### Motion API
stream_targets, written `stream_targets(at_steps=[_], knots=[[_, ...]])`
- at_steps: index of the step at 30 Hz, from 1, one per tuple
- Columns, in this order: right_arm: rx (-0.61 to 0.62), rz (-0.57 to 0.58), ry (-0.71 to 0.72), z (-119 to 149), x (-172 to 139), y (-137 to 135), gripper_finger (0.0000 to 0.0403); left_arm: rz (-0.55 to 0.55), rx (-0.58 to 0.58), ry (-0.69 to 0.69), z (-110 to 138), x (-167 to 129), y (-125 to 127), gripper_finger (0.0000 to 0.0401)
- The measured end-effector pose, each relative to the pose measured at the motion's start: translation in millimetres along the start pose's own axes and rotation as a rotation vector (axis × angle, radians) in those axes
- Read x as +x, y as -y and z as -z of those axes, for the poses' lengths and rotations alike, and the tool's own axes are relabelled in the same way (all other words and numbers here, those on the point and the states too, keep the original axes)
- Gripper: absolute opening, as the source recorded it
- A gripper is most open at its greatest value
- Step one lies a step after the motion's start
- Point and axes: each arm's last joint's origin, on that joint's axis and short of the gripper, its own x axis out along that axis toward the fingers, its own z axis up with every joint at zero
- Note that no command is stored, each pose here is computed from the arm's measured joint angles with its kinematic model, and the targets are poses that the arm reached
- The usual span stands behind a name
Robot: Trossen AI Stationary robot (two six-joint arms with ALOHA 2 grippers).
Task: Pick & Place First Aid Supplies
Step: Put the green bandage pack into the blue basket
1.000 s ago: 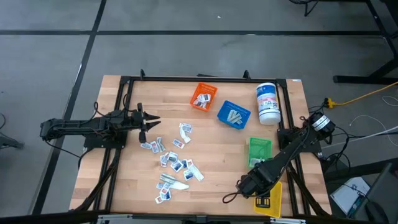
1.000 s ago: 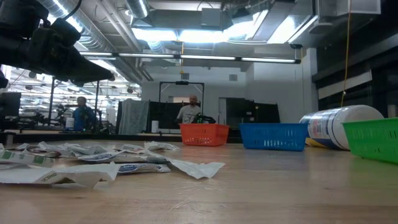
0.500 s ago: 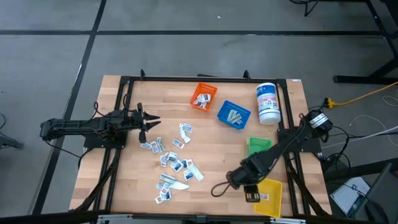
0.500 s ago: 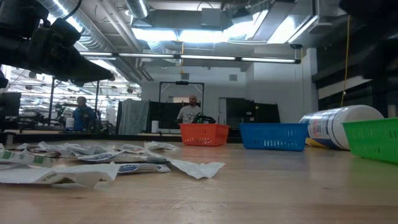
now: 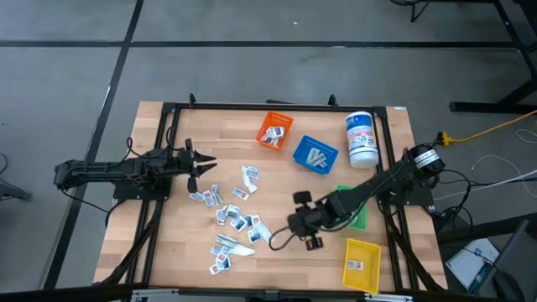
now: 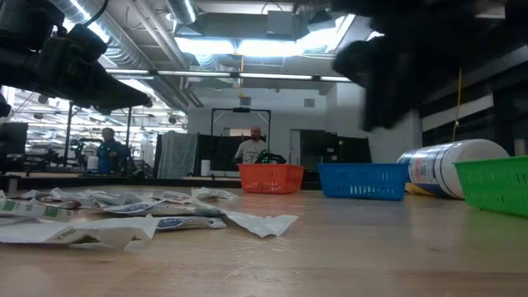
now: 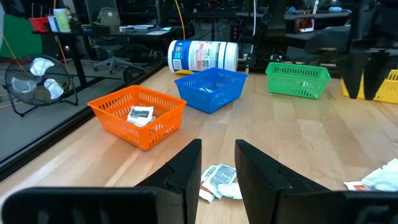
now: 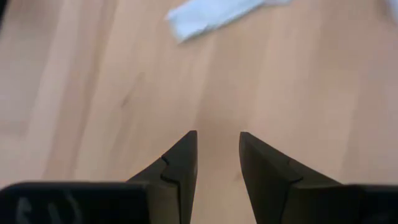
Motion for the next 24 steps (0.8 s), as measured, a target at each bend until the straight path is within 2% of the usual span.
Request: stream_targets(at_steps=[5,11,21,24], knots=[[-0.052,0.024,0.100,-13,19,12,0.0120,0.000,0.000,0.000,0,0,0,0.0093],[-0.072,0.026,0.275,-31,52,12,0.0120,0.000,0.000,0.000,0,0,0,0.0091],[-0.016,0.014,0.322,-32,80,8,0.0120,0.001,0.000,0.000,0,0,0,0.0091],[-0.016,-0.026,0.323,-32,85,6,0.0120,0.001,0.000,0.000,0,0,0,0.0093]])
